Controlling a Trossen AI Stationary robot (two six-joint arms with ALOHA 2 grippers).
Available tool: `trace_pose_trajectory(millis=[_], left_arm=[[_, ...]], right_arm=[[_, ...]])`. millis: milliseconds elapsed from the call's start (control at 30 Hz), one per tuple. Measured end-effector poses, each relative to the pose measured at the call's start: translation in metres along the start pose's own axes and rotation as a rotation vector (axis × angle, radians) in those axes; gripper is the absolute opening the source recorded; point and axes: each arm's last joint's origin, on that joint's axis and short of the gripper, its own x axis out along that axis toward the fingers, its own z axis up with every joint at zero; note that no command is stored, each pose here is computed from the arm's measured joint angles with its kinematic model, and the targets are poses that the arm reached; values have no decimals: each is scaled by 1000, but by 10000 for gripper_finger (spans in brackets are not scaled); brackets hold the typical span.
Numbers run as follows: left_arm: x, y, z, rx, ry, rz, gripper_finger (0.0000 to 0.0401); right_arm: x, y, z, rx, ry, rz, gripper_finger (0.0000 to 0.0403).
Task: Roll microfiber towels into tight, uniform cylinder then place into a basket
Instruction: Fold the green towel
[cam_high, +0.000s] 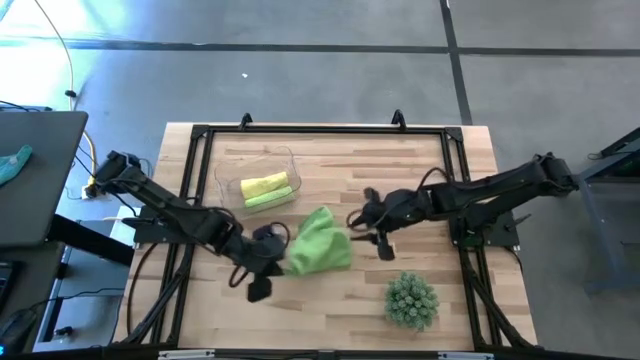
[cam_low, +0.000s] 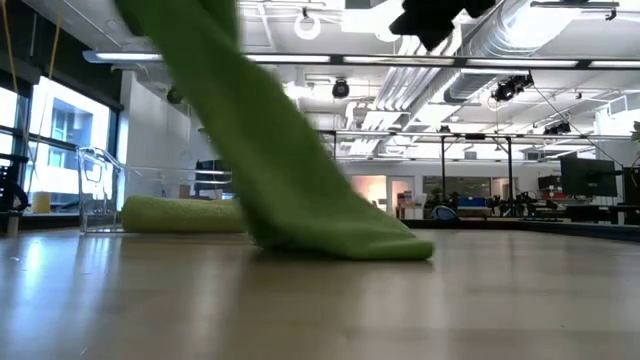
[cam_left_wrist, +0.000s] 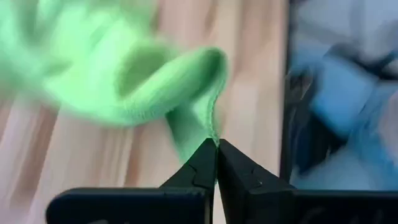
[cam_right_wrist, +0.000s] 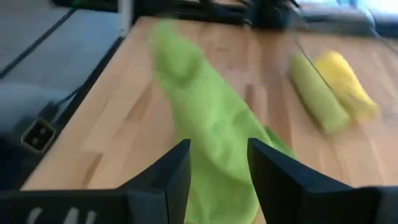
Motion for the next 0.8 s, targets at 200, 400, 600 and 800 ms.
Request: trace_pose_trajectory(millis=[200, 400, 600, 800], left_arm=[[-16, 16, -10, -125, 117, 74, 1], [-38, 11, 19, -93, -138, 61, 1], [-70, 13, 38, -51, -407, 191, 1], [-89, 14, 55, -52, -581, 245, 1]], right_arm=[[40, 12, 10, -279, -189, 37, 135], [61, 4, 13, -204, -170, 13, 128], [61, 22, 1, -85, -40, 187, 128], [83, 43, -30, -26, 168, 132, 128]])
